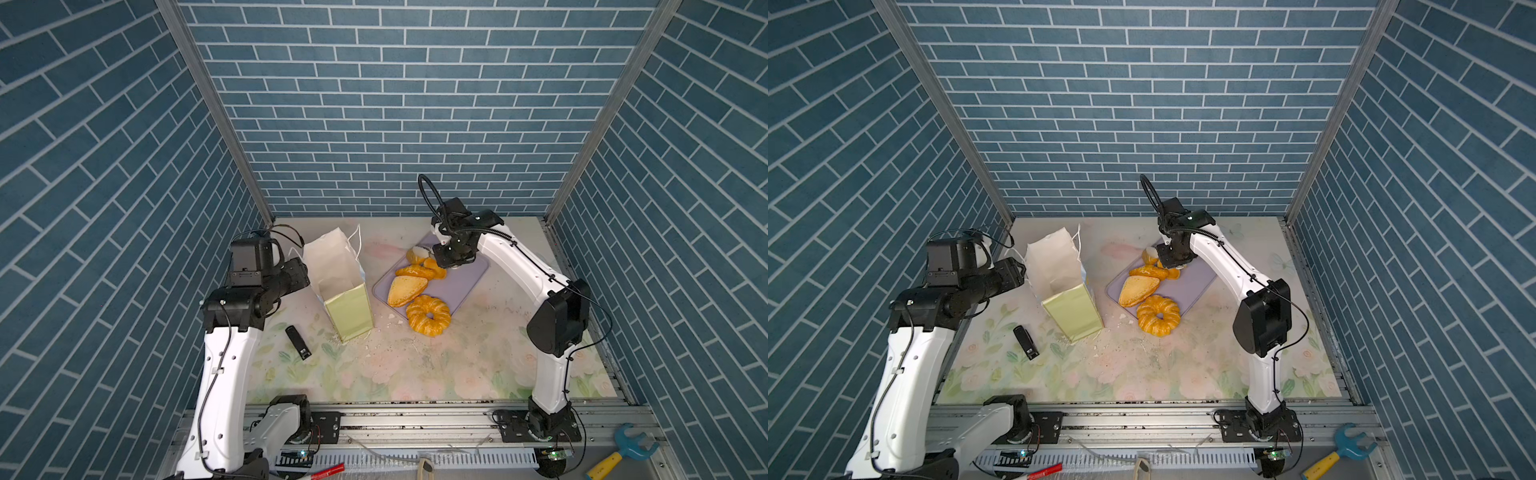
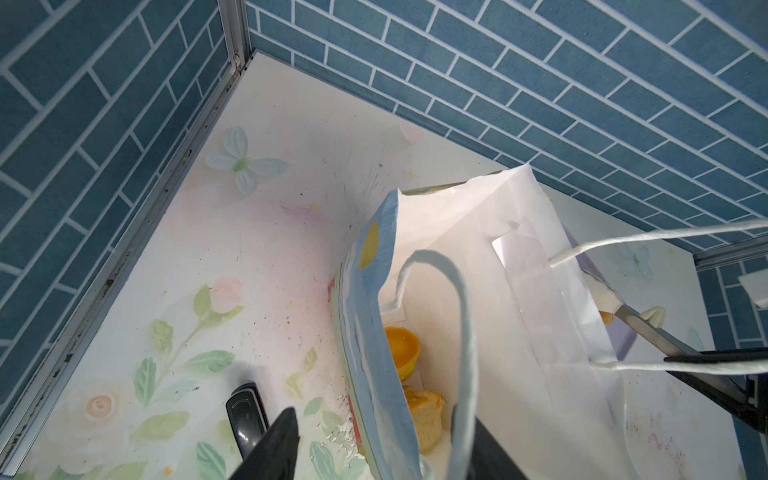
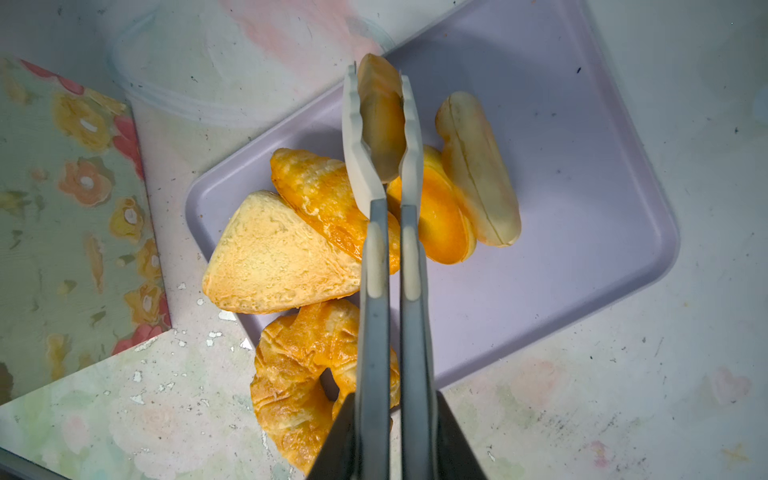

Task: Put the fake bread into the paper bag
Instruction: 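Lower the tongs onto a pale oval bun and pinch it with the right gripper, then carry the pale oval bun in the tongs over the bag mouth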

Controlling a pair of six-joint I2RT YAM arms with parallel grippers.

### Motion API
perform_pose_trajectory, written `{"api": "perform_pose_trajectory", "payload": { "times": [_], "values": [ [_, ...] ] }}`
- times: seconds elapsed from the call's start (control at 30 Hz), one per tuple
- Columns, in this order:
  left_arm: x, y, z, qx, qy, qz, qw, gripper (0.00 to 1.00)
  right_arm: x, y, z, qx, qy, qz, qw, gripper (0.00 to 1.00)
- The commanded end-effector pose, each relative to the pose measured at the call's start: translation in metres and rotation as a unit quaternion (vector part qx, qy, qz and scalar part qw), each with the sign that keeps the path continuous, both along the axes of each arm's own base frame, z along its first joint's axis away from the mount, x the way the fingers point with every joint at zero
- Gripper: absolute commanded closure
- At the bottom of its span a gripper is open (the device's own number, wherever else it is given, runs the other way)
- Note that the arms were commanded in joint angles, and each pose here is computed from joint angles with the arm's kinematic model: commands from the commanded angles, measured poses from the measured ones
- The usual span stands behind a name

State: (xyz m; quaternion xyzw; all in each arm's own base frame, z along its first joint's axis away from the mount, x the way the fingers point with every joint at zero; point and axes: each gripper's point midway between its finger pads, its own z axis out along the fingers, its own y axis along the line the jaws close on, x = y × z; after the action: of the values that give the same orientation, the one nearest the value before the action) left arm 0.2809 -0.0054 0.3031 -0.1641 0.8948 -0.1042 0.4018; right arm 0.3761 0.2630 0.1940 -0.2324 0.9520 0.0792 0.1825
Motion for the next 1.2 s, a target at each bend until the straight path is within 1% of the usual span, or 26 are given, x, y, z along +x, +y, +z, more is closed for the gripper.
{"api": "perform_pose_trajectory", "payload": {
  "times": [0.0,0.2,0.33,0.43,0.5,0.6,0.7,0.83,1.0,1.07,1.17],
  "values": [
    [-0.006,0.001,-0.004,0.0,0.008,0.003,1.0,0.38,-0.005,0.003,0.055,0.05,-0.056,0.003,0.997,0.88],
    [-0.007,0.0,0.0,0.0,0.0,0.002,1.0,0.38,-0.021,-0.005,0.1,0.085,-0.094,0.001,0.992,0.91],
    [-0.008,0.002,0.004,0.003,-0.008,0.004,1.0,0.38,-0.034,-0.017,0.138,0.105,-0.136,0.001,0.985,0.91],
    [-0.008,0.002,0.007,0.005,-0.012,0.005,1.0,0.37,-0.047,-0.022,0.178,0.138,-0.177,0.011,0.974,0.91],
    [-0.008,0.002,0.007,0.006,-0.013,0.005,1.0,0.37,-0.058,-0.022,0.21,0.167,-0.208,0.027,0.963,0.91],
    [-0.008,0.002,0.006,0.004,-0.013,0.005,1.0,0.37,-0.076,-0.015,0.249,0.193,-0.25,0.062,0.947,0.91],
    [-0.007,0.002,0.004,0.002,-0.011,0.006,1.0,0.37,-0.096,0.002,0.275,0.203,-0.279,0.113,0.932,0.91],
    [-0.007,0.002,0.001,-0.002,-0.008,0.007,1.0,0.41,-0.115,0.03,0.289,0.209,-0.291,0.167,0.918,0.91],
    [-0.007,0.004,0.001,-0.007,-0.012,0.015,1.0,0.45,-0.134,0.073,0.282,0.21,-0.286,0.233,0.906,0.9],
    [-0.006,0.003,0.003,-0.014,-0.017,0.014,1.0,0.46,-0.14,0.088,0.273,0.201,-0.28,0.253,0.904,0.9],
    [-0.007,0.002,0.003,-0.022,-0.02,0.015,0.999,0.49,-0.146,0.107,0.249,0.167,-0.266,0.277,0.908,0.9]
  ]
}}
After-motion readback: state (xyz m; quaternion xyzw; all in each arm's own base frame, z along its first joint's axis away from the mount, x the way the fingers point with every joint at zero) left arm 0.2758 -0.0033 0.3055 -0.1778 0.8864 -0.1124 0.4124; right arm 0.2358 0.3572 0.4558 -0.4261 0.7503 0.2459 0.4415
